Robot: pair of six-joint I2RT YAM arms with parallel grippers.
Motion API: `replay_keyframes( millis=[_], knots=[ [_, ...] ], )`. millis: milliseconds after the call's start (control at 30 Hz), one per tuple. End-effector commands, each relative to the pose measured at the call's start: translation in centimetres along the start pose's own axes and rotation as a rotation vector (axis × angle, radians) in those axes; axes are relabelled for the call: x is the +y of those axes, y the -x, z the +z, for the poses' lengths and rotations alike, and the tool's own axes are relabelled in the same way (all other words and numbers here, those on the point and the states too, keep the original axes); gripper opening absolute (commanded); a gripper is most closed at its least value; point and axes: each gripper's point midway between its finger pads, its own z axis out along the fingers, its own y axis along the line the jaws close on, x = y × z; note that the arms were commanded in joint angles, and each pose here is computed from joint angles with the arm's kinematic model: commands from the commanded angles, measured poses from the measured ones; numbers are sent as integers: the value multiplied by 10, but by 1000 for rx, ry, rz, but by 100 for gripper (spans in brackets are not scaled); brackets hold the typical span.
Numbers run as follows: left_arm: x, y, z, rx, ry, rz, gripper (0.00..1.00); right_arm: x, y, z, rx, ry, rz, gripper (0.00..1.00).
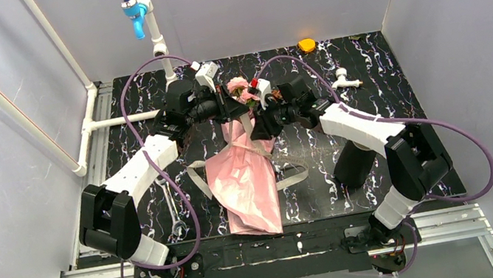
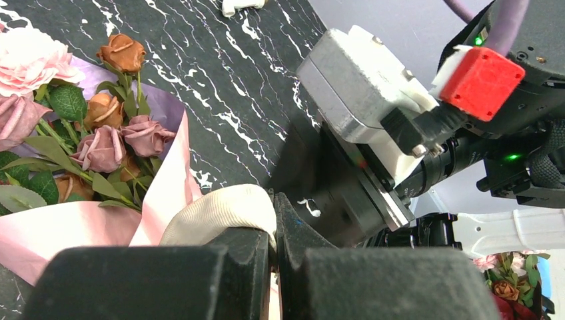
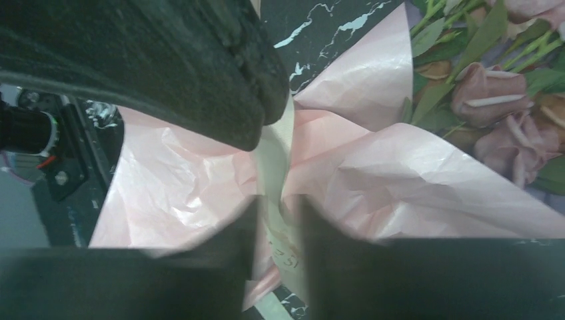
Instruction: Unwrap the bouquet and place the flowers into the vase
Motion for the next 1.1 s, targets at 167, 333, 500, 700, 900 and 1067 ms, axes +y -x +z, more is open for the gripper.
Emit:
replay_keyframes(
  millis=[167,333,500,700,900,1067],
  knots=[
    [-18,22,-5,-40,-46,45,0,-10,1,2,-30,-9,-39,57],
    [-16,24,-4,-47,-38,49,0,-9,-8,14,-9,43,-27,49],
    [-8,22,-3,-49,-10,36,4,1,12,7,-46,72,-45,1],
    [16,8,-14,-33,29,68,51,18,62,-21,-148,59,-34,1],
    [-4,-14,-48,2,-57,348,59,1,74,-21,-183,40,83,1],
    [2,-53,-54,84,-58,417,58,8,116,-24,-286,97,119,1]
  ],
)
